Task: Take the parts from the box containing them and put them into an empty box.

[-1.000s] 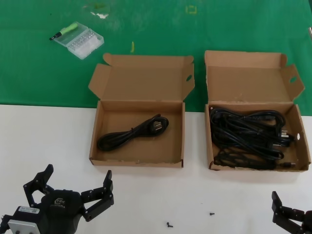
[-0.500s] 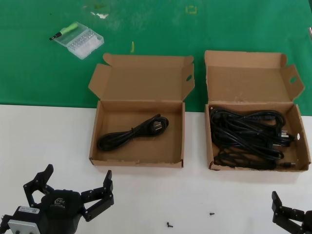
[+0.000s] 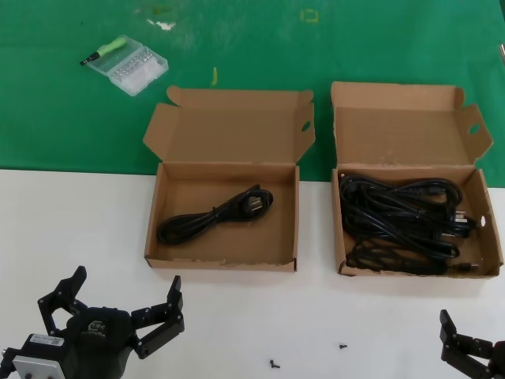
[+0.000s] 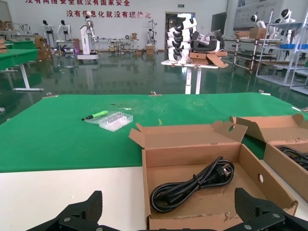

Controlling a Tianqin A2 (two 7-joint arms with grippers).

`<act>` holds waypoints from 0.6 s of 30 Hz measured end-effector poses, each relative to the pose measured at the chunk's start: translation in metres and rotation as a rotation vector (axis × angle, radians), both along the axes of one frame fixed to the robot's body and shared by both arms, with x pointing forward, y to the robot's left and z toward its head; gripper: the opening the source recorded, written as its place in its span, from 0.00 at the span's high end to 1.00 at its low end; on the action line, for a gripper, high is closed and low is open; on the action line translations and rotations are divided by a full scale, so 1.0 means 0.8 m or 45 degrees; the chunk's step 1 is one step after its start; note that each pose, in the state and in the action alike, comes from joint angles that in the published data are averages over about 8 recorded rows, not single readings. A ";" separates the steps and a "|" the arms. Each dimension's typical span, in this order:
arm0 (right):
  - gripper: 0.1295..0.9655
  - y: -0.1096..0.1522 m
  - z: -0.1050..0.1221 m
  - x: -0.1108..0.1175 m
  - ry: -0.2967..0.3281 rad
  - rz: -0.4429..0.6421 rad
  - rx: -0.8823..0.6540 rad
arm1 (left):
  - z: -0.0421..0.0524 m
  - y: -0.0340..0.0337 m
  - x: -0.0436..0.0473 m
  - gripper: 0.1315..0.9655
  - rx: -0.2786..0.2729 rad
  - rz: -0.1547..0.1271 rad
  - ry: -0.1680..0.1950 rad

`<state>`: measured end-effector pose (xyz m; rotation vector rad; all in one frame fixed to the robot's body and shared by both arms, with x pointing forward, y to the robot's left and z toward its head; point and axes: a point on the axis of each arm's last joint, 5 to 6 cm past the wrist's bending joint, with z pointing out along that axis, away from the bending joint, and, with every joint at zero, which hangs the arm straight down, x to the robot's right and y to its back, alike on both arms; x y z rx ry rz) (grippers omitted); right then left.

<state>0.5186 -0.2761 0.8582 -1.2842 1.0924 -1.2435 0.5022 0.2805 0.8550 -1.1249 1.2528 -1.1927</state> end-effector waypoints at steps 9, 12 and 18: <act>0.00 0.000 0.000 0.000 0.000 0.000 0.000 | 0.000 0.0000 0.000 0.00 0.000 0.000 0.000; 0.00 0.000 0.000 0.000 0.000 0.000 0.000 | 0.000 0.0000 0.000 0.00 0.000 0.000 0.000; 0.00 0.000 0.000 0.000 0.000 0.000 0.000 | 0.000 0.0000 0.000 0.00 0.000 0.000 0.000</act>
